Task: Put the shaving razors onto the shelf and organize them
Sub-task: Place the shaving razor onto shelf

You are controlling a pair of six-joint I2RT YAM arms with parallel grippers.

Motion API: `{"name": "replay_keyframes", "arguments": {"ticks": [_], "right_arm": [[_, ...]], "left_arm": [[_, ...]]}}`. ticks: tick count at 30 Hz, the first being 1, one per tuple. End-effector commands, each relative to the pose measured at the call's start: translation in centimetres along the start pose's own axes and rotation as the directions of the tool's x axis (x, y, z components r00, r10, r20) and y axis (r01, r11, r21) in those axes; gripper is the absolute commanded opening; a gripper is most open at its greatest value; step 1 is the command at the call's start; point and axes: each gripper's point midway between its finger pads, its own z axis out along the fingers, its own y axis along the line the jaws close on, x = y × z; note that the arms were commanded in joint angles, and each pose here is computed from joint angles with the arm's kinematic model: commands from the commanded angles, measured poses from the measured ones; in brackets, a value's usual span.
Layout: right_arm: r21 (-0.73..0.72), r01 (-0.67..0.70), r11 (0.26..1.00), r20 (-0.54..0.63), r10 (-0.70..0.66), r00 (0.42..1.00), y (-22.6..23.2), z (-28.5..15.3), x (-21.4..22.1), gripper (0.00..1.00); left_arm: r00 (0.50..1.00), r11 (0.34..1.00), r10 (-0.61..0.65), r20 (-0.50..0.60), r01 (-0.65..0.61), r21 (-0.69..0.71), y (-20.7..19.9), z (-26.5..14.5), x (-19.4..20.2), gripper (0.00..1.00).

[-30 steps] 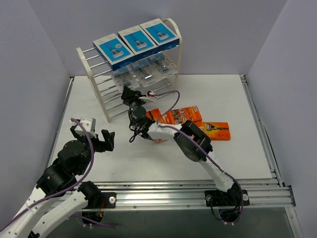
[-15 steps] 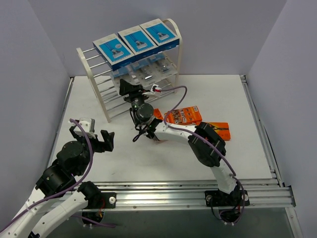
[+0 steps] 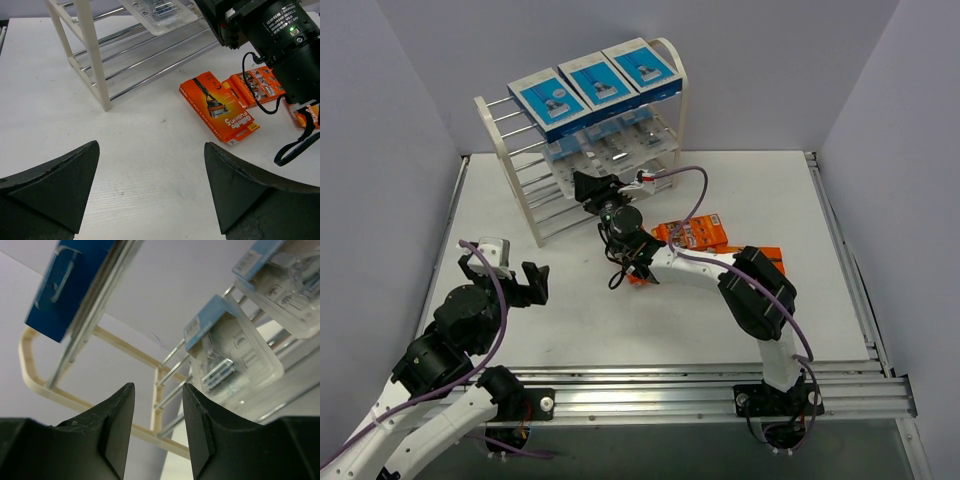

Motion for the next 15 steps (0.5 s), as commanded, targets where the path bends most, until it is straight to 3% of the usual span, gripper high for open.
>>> {"name": "replay_keyframes", "arguments": {"ticks": [1,6,11,15], "right_arm": [[-0.051,0.016,0.999,0.003,-0.016,1.0,3.5,-0.9,-3.6,0.38],[-0.002,0.192,0.981,-0.038,-0.192,0.981,3.3,-2.4,-5.7,0.34],[0.06,0.434,0.899,-0.192,-0.416,0.889,1.4,-2.7,-6.3,0.32],[0.041,0.518,0.854,-0.292,-0.486,0.824,0.8,-2.6,-6.5,0.32]], "left_arm": [[0.998,0.999,-0.031,0.054,0.032,-0.009,0.2,-0.3,-1.6,0.95],[0.998,0.999,-0.031,0.058,0.033,-0.027,0.5,-0.3,-1.7,0.95],[0.997,0.997,-0.031,0.069,0.036,-0.068,1.3,-0.4,-1.9,0.95],[0.997,0.987,-0.019,0.069,0.03,-0.16,2.7,-0.2,-2.0,0.95]]}}
